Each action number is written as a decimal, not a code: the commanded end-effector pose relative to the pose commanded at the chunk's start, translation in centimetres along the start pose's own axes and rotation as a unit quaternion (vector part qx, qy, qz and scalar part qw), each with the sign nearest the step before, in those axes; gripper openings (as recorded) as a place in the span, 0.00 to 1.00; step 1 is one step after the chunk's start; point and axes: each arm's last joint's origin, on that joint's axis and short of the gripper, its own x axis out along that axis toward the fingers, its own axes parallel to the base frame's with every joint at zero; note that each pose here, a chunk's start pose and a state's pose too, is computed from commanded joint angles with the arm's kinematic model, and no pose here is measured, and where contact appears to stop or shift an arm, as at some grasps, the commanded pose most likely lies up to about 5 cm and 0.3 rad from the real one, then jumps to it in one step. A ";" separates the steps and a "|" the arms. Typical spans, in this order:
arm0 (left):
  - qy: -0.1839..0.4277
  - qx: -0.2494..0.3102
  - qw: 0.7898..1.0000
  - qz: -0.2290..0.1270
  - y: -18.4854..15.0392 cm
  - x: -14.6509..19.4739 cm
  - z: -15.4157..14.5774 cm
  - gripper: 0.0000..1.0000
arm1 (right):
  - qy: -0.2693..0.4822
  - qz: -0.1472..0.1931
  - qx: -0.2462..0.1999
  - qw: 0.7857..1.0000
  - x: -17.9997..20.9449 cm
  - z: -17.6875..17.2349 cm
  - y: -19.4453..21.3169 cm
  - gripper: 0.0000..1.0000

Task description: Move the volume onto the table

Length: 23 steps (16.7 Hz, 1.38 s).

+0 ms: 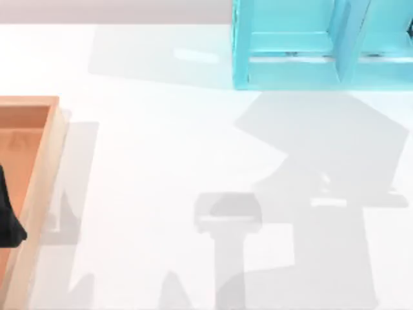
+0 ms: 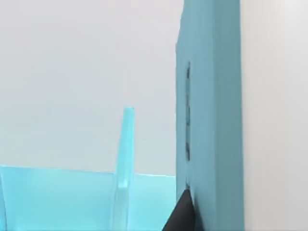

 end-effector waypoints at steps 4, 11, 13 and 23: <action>0.000 0.000 1.000 0.000 0.0 0.0 0.0 1.00 | -0.013 0.012 -0.069 0.997 3.5 1.6 8.3 0.00; 0.000 0.000 1.000 0.000 0.0 0.0 0.0 1.00 | 0.028 0.076 -0.275 0.958 1.2 -1.2 30.5 0.00; 0.000 0.000 1.000 0.000 0.0 0.0 0.0 1.00 | 0.038 0.100 -0.361 0.926 -2.4 -3.4 36.2 0.00; 0.000 0.000 1.000 0.000 0.0 0.0 0.0 1.00 | 0.015 0.134 -0.661 0.738 -16.5 -12.4 45.7 0.00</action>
